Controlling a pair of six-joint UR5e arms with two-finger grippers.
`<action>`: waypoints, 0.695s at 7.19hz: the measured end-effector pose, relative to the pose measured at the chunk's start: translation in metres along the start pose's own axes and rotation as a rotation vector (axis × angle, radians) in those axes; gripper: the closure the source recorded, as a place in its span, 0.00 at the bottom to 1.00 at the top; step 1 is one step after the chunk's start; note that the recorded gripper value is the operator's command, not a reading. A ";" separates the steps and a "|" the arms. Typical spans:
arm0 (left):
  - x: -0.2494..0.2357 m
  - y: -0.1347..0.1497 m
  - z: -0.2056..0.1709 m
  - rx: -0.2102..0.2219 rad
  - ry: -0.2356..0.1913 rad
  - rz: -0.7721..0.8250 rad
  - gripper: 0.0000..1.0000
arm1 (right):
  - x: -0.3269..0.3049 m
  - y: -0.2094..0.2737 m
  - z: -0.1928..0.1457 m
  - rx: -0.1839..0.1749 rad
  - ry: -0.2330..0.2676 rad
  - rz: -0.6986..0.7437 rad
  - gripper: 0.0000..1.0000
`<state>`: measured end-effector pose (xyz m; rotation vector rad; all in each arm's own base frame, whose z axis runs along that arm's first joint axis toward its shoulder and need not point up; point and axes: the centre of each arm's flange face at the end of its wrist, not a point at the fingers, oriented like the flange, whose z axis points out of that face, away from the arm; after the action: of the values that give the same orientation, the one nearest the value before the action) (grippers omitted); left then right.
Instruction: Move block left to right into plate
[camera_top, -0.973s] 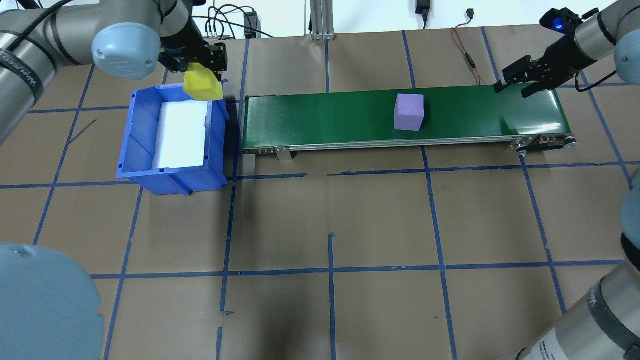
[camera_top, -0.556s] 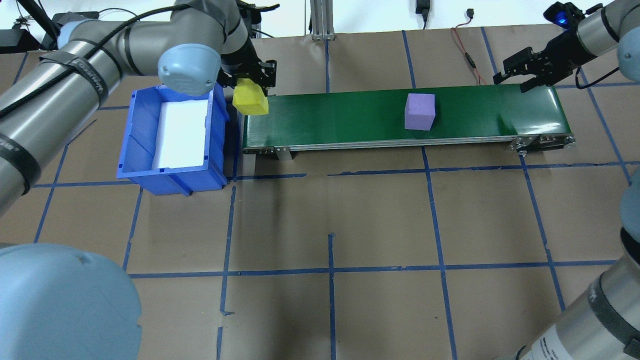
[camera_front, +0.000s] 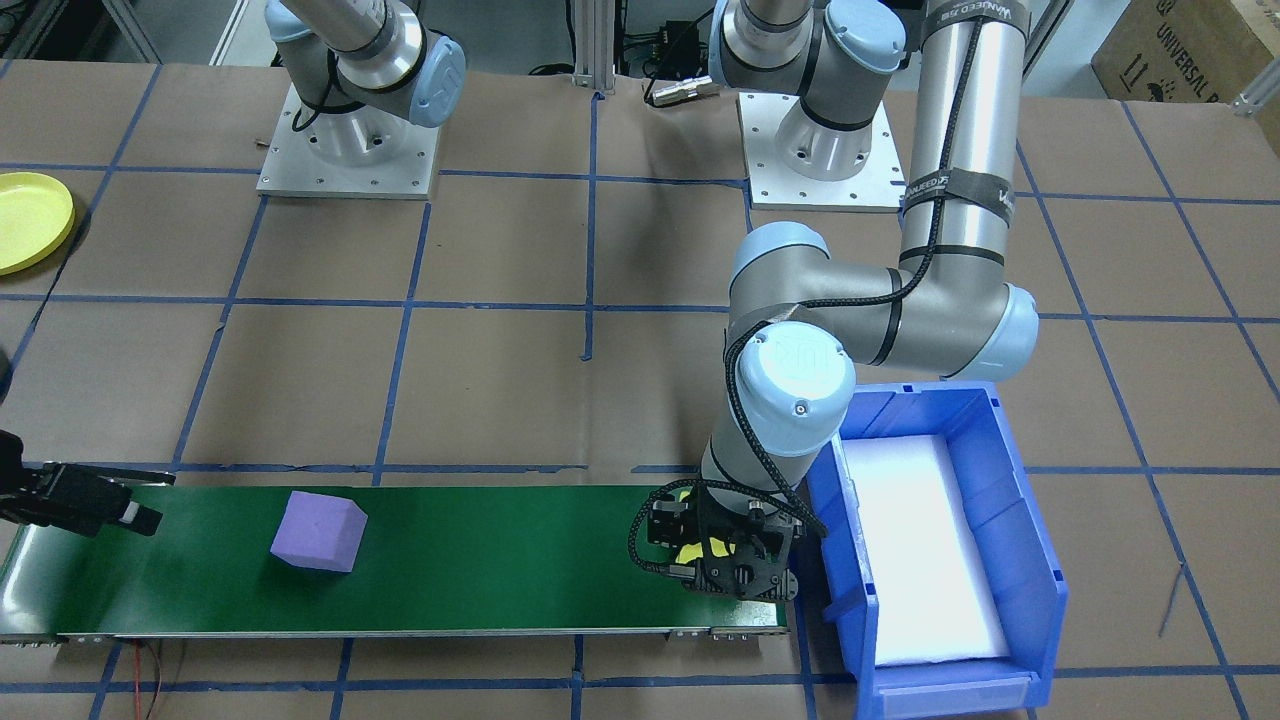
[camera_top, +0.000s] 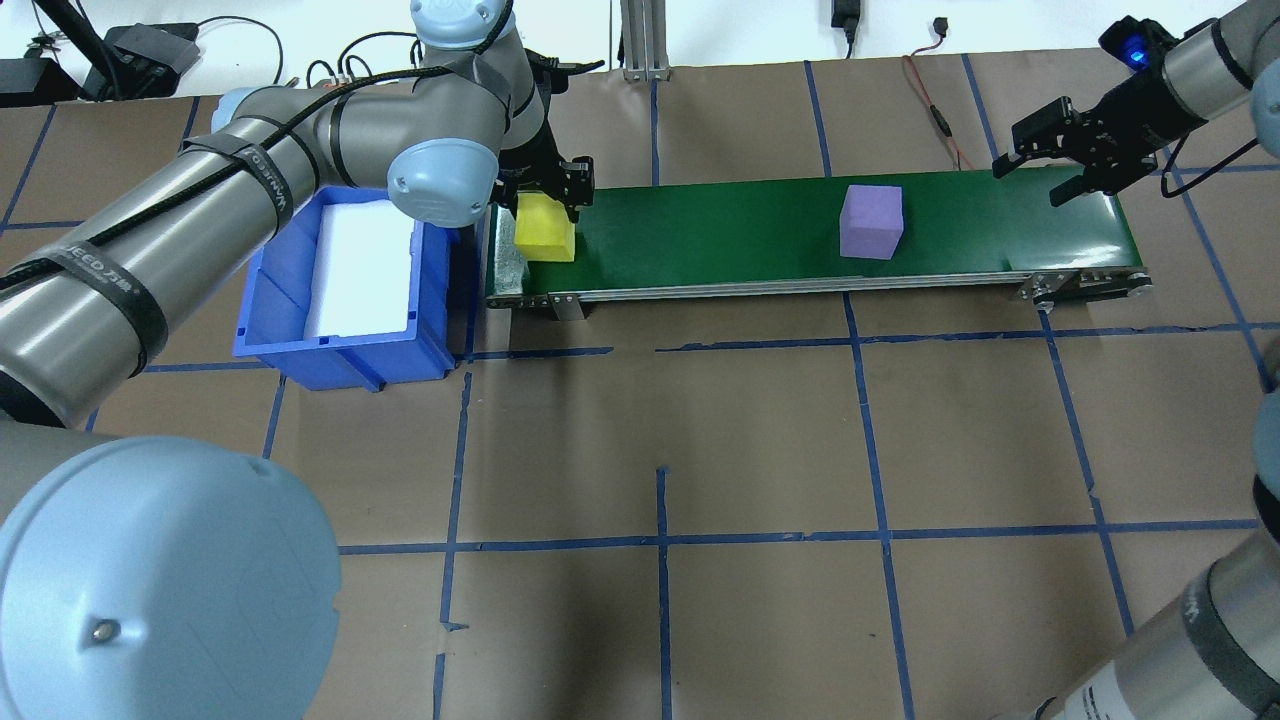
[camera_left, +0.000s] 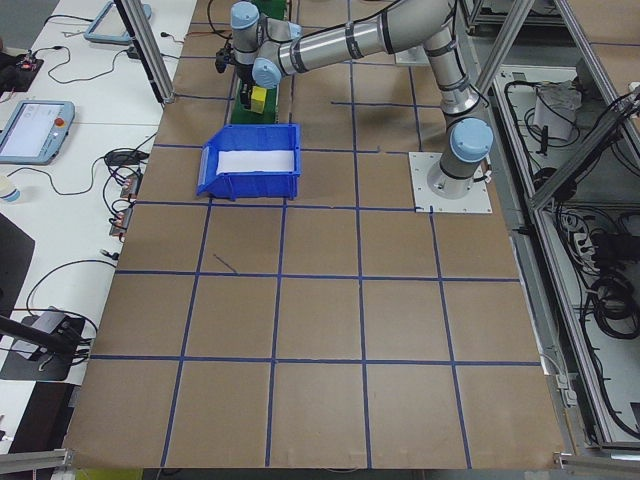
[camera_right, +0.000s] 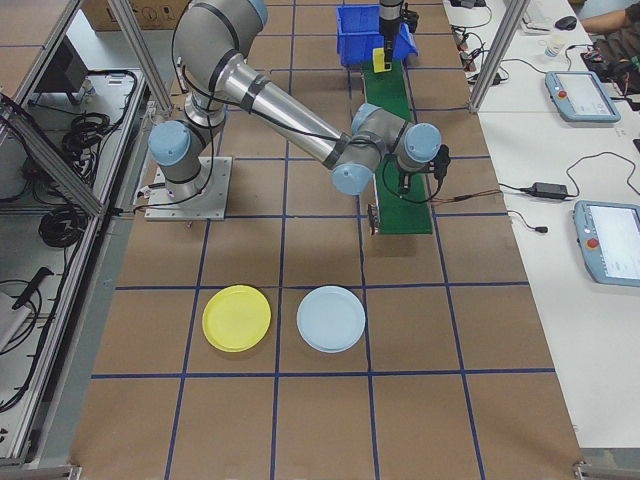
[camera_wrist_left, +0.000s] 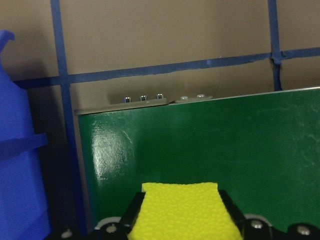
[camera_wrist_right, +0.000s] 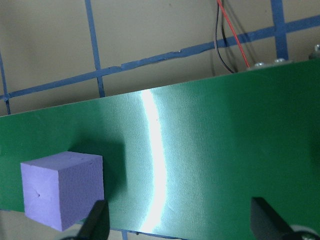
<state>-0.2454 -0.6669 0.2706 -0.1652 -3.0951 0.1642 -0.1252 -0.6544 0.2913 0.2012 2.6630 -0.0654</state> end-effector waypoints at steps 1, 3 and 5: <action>0.003 0.002 -0.004 0.006 0.004 -0.002 0.00 | 0.001 0.002 0.001 -0.010 0.010 0.012 0.00; 0.028 0.009 -0.048 0.069 0.029 -0.001 0.00 | 0.002 0.003 0.002 -0.016 0.015 0.014 0.00; 0.051 0.036 -0.125 0.125 0.064 -0.001 0.00 | 0.003 0.002 0.004 -0.014 0.016 0.009 0.00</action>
<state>-0.2864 -0.6126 0.3930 -0.1612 -3.0097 0.3443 -0.1262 -0.6522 0.2866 0.2105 2.6779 -0.0419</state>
